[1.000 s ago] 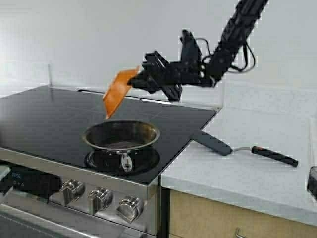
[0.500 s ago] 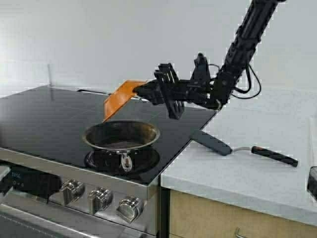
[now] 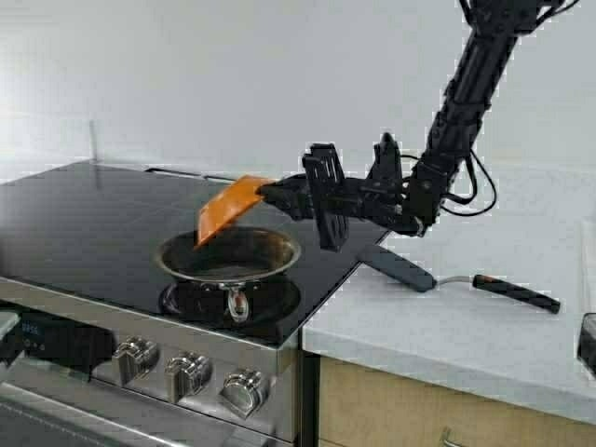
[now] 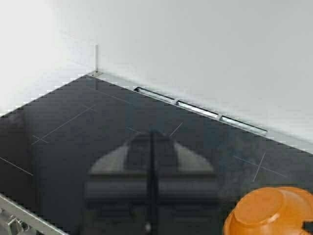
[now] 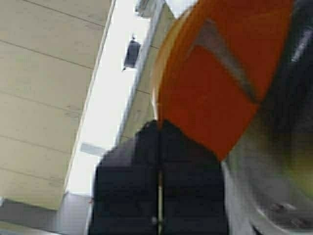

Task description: Add oil to the pan and cook the shrimp and serve it

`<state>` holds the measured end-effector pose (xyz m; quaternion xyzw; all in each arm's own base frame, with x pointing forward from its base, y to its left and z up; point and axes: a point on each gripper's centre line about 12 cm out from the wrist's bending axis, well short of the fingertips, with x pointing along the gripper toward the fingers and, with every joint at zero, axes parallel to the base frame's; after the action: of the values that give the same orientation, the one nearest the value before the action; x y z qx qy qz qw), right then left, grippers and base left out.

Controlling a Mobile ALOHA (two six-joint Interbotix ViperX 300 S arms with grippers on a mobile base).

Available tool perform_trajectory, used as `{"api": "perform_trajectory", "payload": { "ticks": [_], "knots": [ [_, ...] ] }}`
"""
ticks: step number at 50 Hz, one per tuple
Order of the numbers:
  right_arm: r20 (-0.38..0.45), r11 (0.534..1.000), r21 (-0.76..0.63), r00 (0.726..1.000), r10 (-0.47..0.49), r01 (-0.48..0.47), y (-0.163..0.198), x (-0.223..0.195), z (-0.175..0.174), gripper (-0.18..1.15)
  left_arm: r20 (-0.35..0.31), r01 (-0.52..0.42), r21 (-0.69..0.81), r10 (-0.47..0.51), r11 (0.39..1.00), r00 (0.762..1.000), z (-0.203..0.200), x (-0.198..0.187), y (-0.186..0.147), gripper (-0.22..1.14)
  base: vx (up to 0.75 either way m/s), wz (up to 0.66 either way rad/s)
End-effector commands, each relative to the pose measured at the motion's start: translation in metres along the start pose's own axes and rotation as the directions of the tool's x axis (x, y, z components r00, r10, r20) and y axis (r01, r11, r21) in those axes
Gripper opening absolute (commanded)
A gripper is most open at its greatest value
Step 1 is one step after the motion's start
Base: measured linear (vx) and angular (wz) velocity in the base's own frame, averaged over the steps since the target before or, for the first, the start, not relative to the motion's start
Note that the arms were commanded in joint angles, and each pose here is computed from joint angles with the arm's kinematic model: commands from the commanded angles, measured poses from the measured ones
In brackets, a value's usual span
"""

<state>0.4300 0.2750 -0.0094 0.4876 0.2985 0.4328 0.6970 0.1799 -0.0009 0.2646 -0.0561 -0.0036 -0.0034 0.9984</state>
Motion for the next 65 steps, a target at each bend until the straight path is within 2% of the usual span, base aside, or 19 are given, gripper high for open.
{"api": "perform_trajectory", "payload": {
  "ticks": [1,14,25,32,37,42,44,50,53,57,59,65],
  "knots": [
    [0.011,0.999,-0.025,0.999,0.047,-0.047,0.017,0.004,0.009,0.05,0.006,0.003,0.001,-0.003,1.000,1.000,0.003,0.002,-0.001,0.03,0.00,0.00],
    [0.005,0.999,0.003,0.999,0.041,-0.042,0.006,0.000,0.002,0.05,0.005,0.001,0.002,-0.001,1.000,1.000,0.003,0.002,0.000,0.03,0.00,0.00],
    [0.011,0.996,-0.008,0.996,0.093,-0.093,0.022,0.002,0.008,0.05,0.003,0.002,0.002,-0.002,1.000,1.000,0.002,0.002,-0.001,0.03,0.00,0.00],
    [0.020,0.991,-0.075,0.994,0.111,-0.110,0.047,0.004,0.020,0.06,0.003,0.002,0.002,-0.002,1.000,1.000,0.002,0.002,-0.001,0.03,0.00,0.00],
    [0.019,0.989,-0.143,0.999,0.048,-0.045,0.068,0.007,0.032,0.06,0.004,0.002,0.002,-0.002,1.000,1.000,0.003,0.002,-0.001,0.03,0.00,0.00],
    [-0.003,0.962,-0.255,0.995,-0.098,0.094,0.091,0.008,0.045,0.06,0.003,0.002,0.000,-0.002,1.000,1.000,0.002,0.002,-0.001,0.03,0.00,0.00],
    [-0.013,0.936,-0.319,0.987,-0.160,0.148,0.102,0.008,0.051,0.06,0.004,0.002,0.000,-0.002,1.000,1.000,0.003,0.002,-0.001,0.03,0.00,0.00],
    [0.007,0.811,-0.502,0.939,-0.345,0.302,0.136,-0.001,0.071,0.06,0.004,0.002,-0.002,-0.002,1.000,1.000,0.003,0.002,-0.001,0.03,0.00,0.00],
    [0.060,0.707,-0.587,0.892,-0.448,0.394,0.152,-0.012,0.082,0.06,0.006,0.002,-0.002,-0.002,1.000,1.000,0.004,0.002,-0.001,0.03,0.00,0.00],
    [0.160,0.549,-0.659,0.809,-0.566,0.514,0.165,-0.034,0.093,0.06,0.007,0.002,-0.003,-0.002,1.000,1.000,0.004,0.002,-0.001,0.03,0.00,0.00],
    [0.218,0.465,-0.676,0.758,-0.615,0.572,0.169,-0.047,0.098,0.06,0.006,0.002,-0.003,-0.002,1.000,1.000,0.004,0.002,-0.001,0.03,0.00,0.00],
    [0.366,0.251,-0.671,0.606,-0.707,0.698,0.180,-0.087,0.104,0.06,0.007,0.002,-0.003,-0.002,1.000,1.000,0.004,0.002,-0.001,0.03,0.00,0.00]
  ]
}}
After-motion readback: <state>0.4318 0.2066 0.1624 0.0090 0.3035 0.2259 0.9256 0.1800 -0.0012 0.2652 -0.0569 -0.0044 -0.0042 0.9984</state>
